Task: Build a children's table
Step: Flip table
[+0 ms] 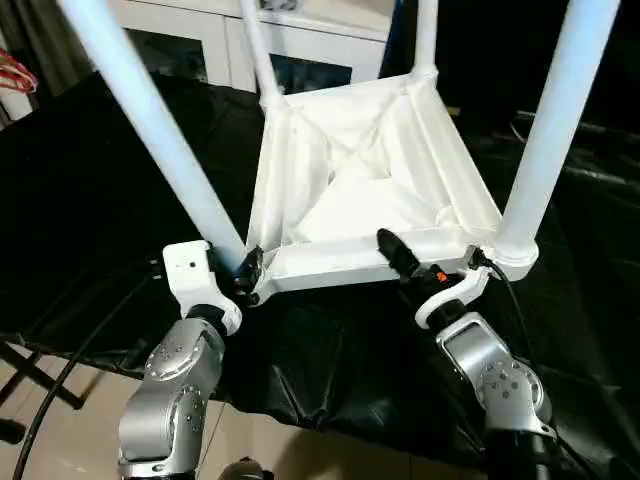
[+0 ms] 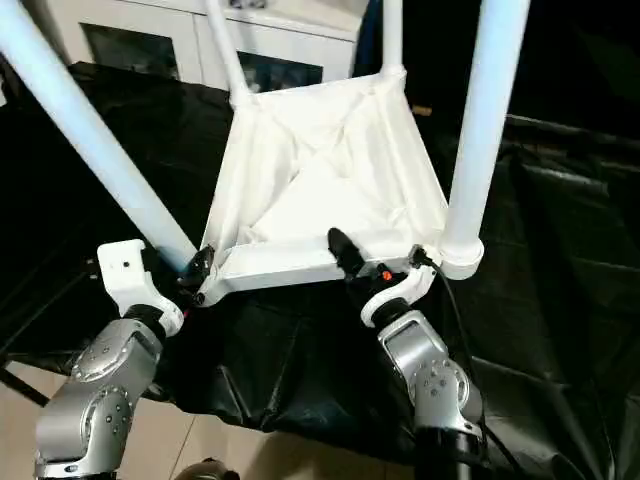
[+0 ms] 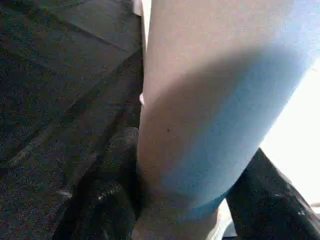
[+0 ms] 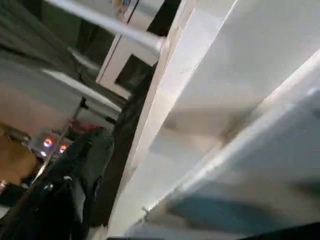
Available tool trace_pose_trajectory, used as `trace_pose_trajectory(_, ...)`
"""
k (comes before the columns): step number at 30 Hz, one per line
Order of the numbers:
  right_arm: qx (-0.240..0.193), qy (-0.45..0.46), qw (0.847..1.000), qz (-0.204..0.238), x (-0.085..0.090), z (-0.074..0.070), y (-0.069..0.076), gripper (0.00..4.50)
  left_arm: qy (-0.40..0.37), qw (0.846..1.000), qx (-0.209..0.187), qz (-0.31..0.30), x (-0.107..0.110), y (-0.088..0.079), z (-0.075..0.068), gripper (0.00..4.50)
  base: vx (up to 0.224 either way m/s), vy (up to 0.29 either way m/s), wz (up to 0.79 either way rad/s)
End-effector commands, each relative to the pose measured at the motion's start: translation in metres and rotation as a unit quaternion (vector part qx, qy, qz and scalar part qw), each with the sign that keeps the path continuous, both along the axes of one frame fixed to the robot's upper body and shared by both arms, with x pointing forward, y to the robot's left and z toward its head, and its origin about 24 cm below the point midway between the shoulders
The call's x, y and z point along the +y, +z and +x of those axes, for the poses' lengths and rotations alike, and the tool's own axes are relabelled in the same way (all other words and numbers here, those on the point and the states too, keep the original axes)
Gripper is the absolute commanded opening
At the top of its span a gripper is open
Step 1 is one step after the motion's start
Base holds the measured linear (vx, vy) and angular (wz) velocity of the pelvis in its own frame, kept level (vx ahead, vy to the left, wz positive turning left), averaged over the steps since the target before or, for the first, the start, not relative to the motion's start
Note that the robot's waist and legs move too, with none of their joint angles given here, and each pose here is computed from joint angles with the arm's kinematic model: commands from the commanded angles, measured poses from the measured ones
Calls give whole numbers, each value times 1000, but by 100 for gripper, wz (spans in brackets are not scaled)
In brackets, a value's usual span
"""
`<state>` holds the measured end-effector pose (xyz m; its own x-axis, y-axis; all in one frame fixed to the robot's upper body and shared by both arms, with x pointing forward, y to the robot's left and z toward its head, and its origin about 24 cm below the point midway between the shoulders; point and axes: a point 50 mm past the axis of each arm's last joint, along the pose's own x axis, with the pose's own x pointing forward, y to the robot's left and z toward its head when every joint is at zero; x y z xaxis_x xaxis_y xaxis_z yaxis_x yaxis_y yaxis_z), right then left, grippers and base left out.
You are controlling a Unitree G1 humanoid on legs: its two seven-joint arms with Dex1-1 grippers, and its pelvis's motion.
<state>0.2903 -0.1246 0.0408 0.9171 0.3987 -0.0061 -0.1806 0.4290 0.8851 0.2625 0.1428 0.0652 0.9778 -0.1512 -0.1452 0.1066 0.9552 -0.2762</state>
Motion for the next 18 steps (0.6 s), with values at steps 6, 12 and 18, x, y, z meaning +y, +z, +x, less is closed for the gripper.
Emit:
trace_pose_trajectory(6, 11, -13, 995, 99, 18, 4, 3, 375, -40, 997, -65, -22, -10, 27, -3, 221, 0, 0, 0)
trace_pose_trajectory(12, 10, -12, 995, 97, 17, 6, 3, 329, -45, 996, -70, -16, -11, 28, -3, 221, 0, 0, 0)
trace_pose_trajectory(18, 6, -10, 995, 104, 17, 8, 5, 278, -47, 996, -70, -16, -11, 28, -3, 220, 0, 0, 0)
